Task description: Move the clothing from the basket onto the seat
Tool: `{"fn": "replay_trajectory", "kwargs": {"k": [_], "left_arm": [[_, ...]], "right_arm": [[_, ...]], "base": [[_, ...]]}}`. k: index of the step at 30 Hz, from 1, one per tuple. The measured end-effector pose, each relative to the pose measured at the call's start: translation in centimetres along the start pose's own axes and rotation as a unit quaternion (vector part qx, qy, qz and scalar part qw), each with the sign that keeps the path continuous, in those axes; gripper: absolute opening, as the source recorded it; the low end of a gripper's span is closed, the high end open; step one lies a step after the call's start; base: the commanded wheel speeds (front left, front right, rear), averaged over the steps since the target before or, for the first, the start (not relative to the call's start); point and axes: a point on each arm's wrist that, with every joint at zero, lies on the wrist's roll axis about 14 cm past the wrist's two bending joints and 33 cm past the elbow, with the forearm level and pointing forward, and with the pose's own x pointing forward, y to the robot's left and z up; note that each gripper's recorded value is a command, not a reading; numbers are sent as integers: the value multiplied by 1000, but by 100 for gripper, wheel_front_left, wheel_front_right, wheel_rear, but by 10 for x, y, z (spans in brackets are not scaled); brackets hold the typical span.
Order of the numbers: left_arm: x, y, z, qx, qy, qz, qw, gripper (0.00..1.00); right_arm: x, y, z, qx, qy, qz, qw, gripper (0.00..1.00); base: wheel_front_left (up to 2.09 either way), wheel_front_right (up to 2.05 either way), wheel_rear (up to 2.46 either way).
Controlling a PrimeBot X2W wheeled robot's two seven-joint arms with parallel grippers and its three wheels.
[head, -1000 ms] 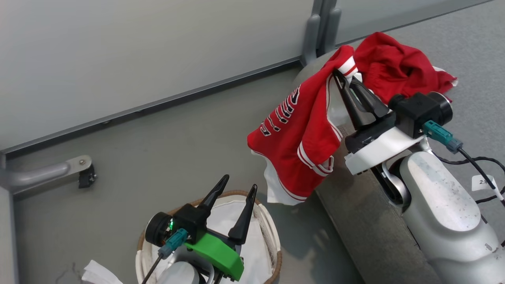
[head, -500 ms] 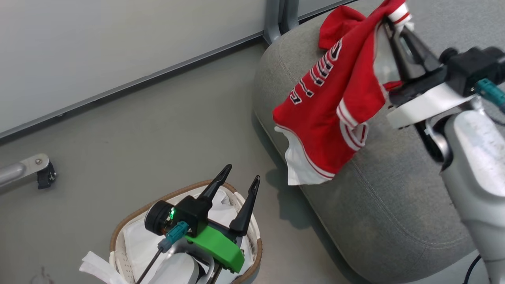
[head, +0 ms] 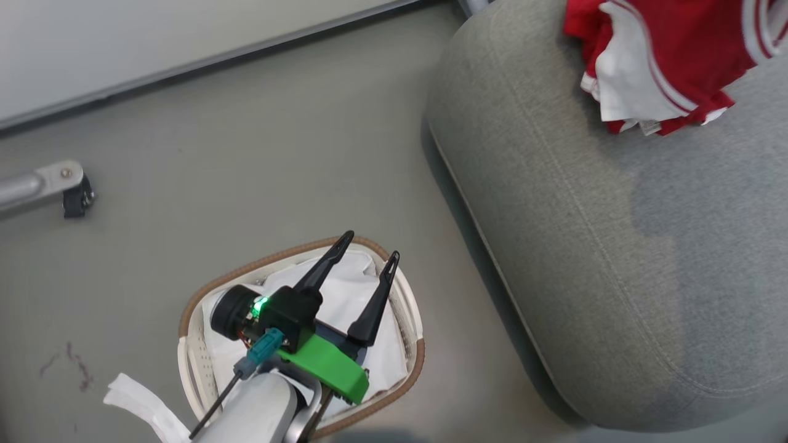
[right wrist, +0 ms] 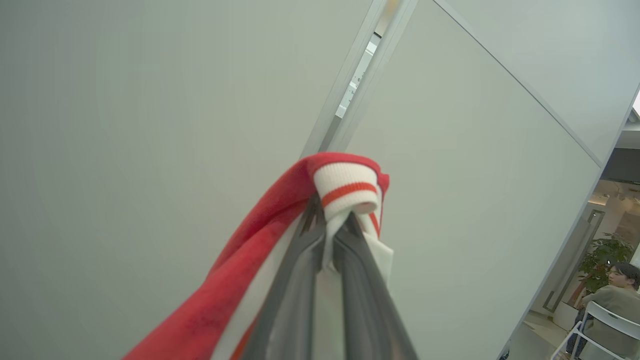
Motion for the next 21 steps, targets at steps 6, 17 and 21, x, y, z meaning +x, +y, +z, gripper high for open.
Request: {"fn": "replay_trajectory", "kwargs": {"k": [6,17,21], "left_arm": [[1,28,-13,-2,7,19,1000,100],[1,64,-45,-14,31,40,999,100],[1,70,-54,-19,38,44,998,100]], "right_arm": [[-14,2,-86,-2,96,-22,995,0],[-94,74,-233,50,283,-22,958,0],[-113,92,-256,59,318,-19,946,0]], "base": [[0,0,0],[0,0,0],[0,0,0]]}}
